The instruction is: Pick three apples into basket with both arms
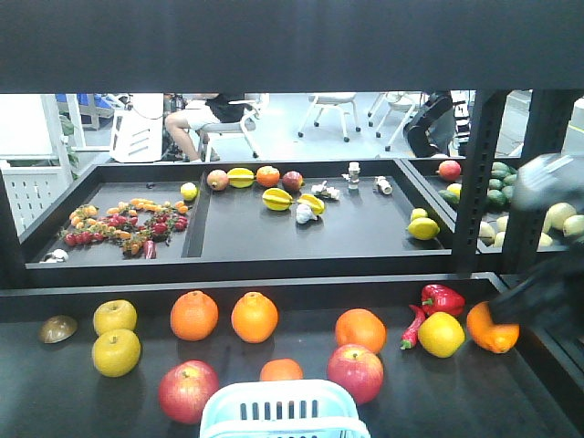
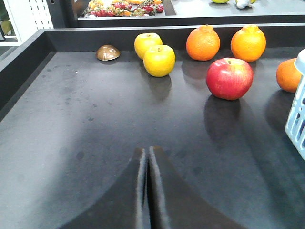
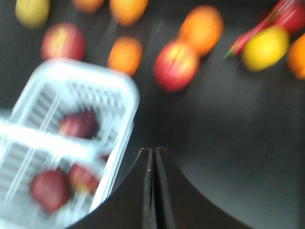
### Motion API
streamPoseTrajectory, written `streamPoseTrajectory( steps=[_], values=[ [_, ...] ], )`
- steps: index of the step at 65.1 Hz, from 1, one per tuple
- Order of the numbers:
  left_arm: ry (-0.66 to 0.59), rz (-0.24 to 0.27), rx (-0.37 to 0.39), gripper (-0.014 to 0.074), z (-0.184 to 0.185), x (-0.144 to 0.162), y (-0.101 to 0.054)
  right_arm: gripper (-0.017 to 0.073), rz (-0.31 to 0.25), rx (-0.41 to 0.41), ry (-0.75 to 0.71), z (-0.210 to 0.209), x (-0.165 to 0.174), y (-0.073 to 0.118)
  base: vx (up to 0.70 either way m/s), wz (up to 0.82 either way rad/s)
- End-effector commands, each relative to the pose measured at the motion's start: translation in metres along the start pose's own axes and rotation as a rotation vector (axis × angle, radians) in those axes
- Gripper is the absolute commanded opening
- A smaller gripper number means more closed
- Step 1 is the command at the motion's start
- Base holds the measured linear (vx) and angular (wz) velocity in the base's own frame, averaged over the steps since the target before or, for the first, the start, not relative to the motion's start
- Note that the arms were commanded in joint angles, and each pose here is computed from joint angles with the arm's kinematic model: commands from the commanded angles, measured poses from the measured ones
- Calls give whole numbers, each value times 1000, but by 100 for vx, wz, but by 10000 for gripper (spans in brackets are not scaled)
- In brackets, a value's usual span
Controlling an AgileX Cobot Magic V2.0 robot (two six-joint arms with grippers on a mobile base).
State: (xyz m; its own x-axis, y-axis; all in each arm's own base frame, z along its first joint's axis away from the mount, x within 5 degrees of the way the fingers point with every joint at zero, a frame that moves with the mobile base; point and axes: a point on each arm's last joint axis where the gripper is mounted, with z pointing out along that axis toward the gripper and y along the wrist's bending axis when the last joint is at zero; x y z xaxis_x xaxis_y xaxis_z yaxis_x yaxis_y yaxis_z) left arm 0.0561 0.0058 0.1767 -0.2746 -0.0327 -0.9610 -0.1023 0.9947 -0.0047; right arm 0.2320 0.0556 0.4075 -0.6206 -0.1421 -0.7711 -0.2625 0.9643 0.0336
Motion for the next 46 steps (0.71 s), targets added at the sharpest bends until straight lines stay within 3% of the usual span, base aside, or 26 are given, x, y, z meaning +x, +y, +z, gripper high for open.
streamPoseTrajectory(
  steps=[1,8,14,25,46],
  values=[
    [-77,-2,3,-8,-2,-12,0,-1,57,92,-255,-46,-15,-22,0,0],
    [-77,-2,3,-8,-2,-12,0,-1,78,216,-399,-89,-11,-39,0,0],
    [-77,-2,3,-8,-2,-12,0,-1,42,297,-542,-114,-3,-40,0,0],
    [-77,-2,3,-8,-2,-12,0,-1,16,341,-772,-127,40,-30,0,0],
    [-77,-2,3,-8,-2,-12,0,-1,30,362,-812,-86,157,-21,0,0]
  ],
)
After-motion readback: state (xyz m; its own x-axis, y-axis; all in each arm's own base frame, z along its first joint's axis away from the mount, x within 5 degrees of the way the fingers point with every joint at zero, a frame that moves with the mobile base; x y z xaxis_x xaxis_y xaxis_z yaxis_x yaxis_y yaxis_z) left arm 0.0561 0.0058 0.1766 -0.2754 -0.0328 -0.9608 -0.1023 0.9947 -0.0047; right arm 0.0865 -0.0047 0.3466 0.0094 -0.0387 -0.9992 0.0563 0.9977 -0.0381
